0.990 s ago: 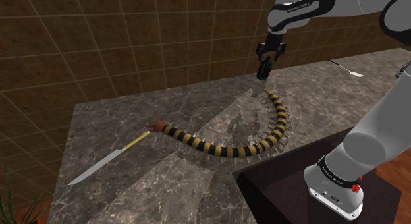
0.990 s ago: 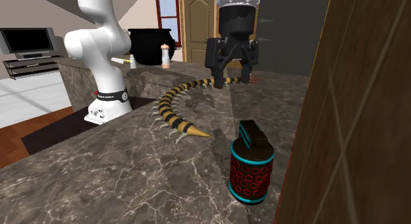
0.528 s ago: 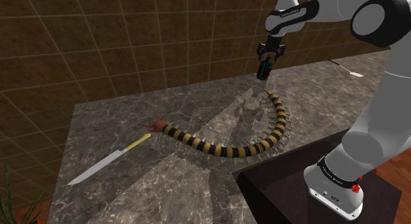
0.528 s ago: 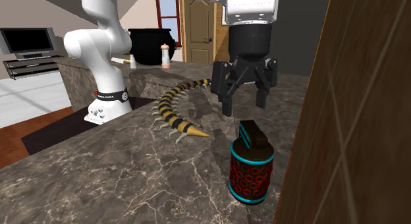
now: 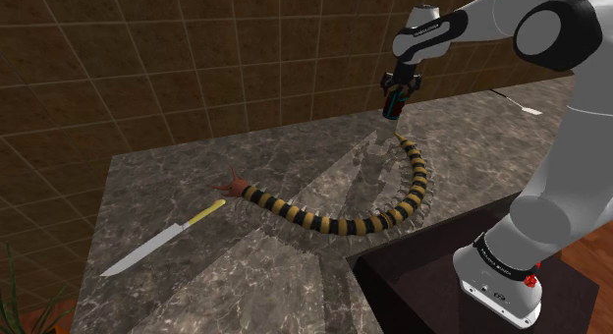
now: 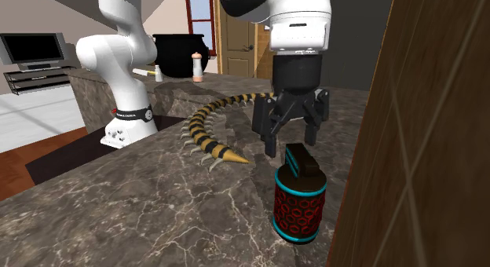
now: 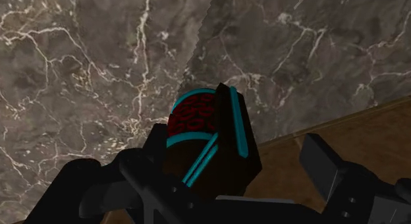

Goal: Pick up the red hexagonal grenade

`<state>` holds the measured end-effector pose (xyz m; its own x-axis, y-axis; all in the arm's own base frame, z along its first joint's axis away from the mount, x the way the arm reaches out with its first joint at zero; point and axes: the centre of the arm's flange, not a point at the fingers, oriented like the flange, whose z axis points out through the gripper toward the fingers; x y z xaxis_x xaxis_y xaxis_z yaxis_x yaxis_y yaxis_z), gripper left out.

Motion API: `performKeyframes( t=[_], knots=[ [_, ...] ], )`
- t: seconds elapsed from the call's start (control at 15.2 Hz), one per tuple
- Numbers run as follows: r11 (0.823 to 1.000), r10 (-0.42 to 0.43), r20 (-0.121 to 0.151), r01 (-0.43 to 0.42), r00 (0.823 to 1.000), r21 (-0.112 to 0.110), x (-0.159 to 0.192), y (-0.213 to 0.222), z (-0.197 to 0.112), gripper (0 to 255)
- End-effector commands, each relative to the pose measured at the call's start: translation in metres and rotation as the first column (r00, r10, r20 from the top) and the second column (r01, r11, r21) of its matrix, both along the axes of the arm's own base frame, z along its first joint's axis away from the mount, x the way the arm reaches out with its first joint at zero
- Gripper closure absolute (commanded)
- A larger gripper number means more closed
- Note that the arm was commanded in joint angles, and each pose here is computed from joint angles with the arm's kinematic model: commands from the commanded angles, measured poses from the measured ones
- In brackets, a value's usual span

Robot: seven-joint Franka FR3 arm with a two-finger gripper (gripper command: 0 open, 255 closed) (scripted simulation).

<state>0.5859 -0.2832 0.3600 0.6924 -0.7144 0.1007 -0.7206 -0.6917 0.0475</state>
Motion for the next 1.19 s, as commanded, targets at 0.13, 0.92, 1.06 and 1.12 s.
performKeyframes(
  t=[0.13,0.92,1.06,1.12],
  knots=[
    [1.000,0.000,0.000,0.000,1.000,0.000,0.000,0.000,-0.001,255],
    [1.000,0.000,0.000,0.000,1.000,0.000,0.000,0.000,0.026,255],
    [1.000,0.000,0.000,0.000,1.000,0.000,0.000,0.000,0.036,255],
    [1.000,0.000,0.000,0.000,1.000,0.000,0.000,0.000,0.041,255]
  ],
)
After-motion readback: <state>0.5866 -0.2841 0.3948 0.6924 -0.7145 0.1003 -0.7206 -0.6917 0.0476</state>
